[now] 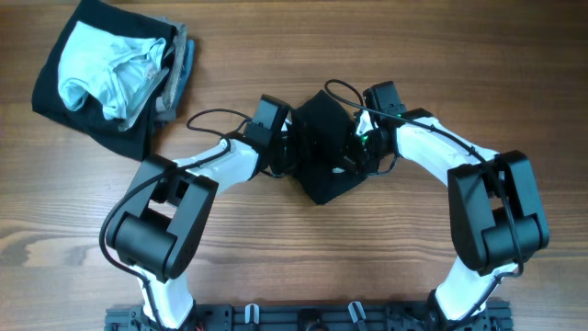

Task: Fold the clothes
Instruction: 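Grasp the folded bundle's sides with both grippers and lift it, then carry the bundle with the left gripper onto the clothes stack at top left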

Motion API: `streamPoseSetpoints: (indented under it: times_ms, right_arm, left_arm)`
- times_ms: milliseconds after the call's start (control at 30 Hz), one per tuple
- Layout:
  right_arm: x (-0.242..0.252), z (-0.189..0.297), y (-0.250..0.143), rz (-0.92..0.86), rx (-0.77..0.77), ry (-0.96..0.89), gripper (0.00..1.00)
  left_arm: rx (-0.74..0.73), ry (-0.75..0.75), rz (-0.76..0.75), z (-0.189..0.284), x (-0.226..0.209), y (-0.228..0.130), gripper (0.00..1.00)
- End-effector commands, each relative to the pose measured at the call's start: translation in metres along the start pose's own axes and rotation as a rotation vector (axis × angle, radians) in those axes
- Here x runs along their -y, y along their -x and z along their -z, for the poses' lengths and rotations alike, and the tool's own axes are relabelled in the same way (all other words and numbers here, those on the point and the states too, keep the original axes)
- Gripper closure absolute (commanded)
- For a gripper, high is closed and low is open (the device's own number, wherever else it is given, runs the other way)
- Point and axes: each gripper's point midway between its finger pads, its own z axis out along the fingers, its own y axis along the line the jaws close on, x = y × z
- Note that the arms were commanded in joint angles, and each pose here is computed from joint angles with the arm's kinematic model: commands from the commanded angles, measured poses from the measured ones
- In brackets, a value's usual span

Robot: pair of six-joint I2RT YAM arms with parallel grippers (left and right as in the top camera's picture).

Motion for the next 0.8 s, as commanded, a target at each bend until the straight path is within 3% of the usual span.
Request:
streamPoseSetpoints:
  times_ms: [0,67,167,300,333,400,533,633,767]
  right_arm:
    - [0.016,-0.010,-0.013,0.003,-0.065,-0.045,0.86]
    - [0.015,-0.001,-0.017,0.008,-0.073,-0.047,0.89]
    - [0.000,0.036,-0.011,0.099,-0.004,-0.006,0.89]
    - [-0.021,0.108,0.008,0.174,0.205,0.077,0.88]
    - [-0.024,0.125,0.012,0.184,0.264,0.081,0.88]
    - [-0.024,0.139,0.014,0.183,0.317,0.075,0.88]
    - [-0.024,0.143,0.014,0.162,0.330,0.073,0.88]
    - [-0.023,0.142,0.013,0.158,0.324,0.069,0.88]
    - [-0.022,0.142,0.012,0.155,0.320,0.067,0.88]
  left_arm:
    - [0.018,0.130,-0.018,-0.018,-0.045,-0.002,0.90]
    - [-0.025,0.083,-0.066,-0.011,-0.039,-0.003,0.96]
    - [-0.053,0.071,-0.155,0.019,-0.036,0.002,0.96]
    - [-0.015,0.088,-0.340,0.109,-0.008,0.027,0.96]
    - [0.052,0.067,-0.434,0.154,0.017,0.043,0.96]
    - [0.158,0.036,-0.517,0.197,0.044,0.064,0.96]
    - [0.444,-0.010,-0.581,0.292,0.083,0.126,0.96]
    - [0.655,0.006,-0.554,0.350,0.068,0.177,0.96]
    - [0.801,0.120,-0.420,0.394,0.002,0.229,0.96]
